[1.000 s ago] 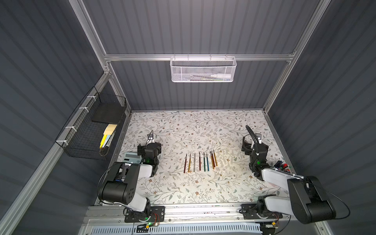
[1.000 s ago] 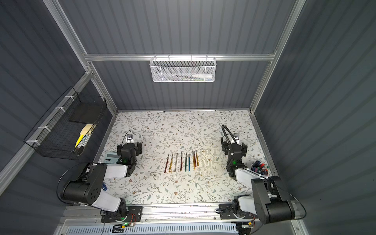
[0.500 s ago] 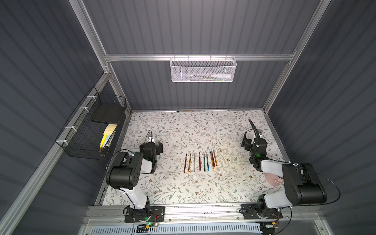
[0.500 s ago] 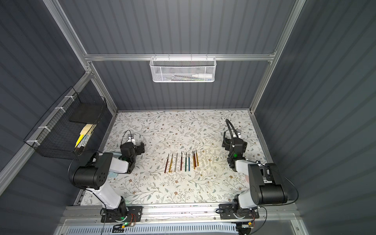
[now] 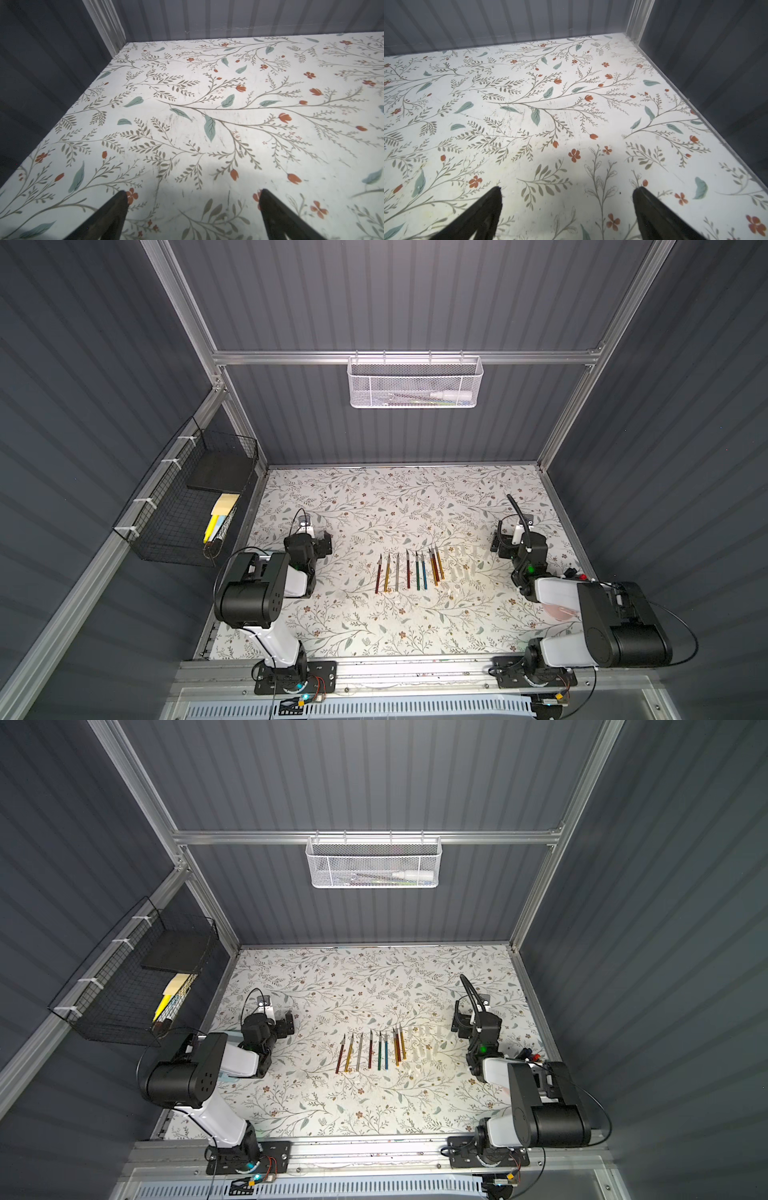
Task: Remove protective caps from carving knives
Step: Reset both arms
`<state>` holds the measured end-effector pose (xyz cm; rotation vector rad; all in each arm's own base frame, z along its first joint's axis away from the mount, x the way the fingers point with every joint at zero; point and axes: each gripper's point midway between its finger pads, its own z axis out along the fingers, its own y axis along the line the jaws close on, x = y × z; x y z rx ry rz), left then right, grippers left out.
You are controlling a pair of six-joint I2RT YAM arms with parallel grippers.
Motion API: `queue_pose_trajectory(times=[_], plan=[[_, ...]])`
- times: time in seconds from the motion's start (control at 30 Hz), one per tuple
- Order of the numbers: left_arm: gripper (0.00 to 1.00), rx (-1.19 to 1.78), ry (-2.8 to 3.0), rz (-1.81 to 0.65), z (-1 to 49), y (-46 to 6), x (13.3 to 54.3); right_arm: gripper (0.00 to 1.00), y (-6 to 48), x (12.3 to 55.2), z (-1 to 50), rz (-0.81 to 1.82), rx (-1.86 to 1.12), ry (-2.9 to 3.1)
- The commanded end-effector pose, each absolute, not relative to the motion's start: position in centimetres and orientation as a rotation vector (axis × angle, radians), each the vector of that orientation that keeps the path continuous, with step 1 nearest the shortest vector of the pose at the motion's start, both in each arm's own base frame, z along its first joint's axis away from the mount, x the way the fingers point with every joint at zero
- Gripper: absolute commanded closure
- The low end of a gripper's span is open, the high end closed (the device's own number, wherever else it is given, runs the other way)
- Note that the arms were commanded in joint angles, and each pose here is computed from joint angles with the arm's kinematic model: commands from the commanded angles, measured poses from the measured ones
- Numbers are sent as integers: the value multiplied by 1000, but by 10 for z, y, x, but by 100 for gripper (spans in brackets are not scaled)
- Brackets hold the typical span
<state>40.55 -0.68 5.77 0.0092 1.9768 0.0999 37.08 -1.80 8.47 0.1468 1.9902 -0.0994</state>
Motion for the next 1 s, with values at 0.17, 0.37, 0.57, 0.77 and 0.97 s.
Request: queue_pose_trajectory(times=[0.17,0.37,0.57,0.77,0.97], plan=[[1,14,2011,79,60,-9,419,1,-20,395,91,-77,173,2047],[1,15,2007,83,61,-8,418,1,-19,394,92,-78,167,2046],[1,13,2007,83,61,-8,418,1,-20,395,91,-79,169,2046],[0,15,2006,82,61,-8,419,1,-20,395,91,-79,168,2047],[0,15,2006,82,61,-8,419,1,-18,395,91,-74,153,2052]])
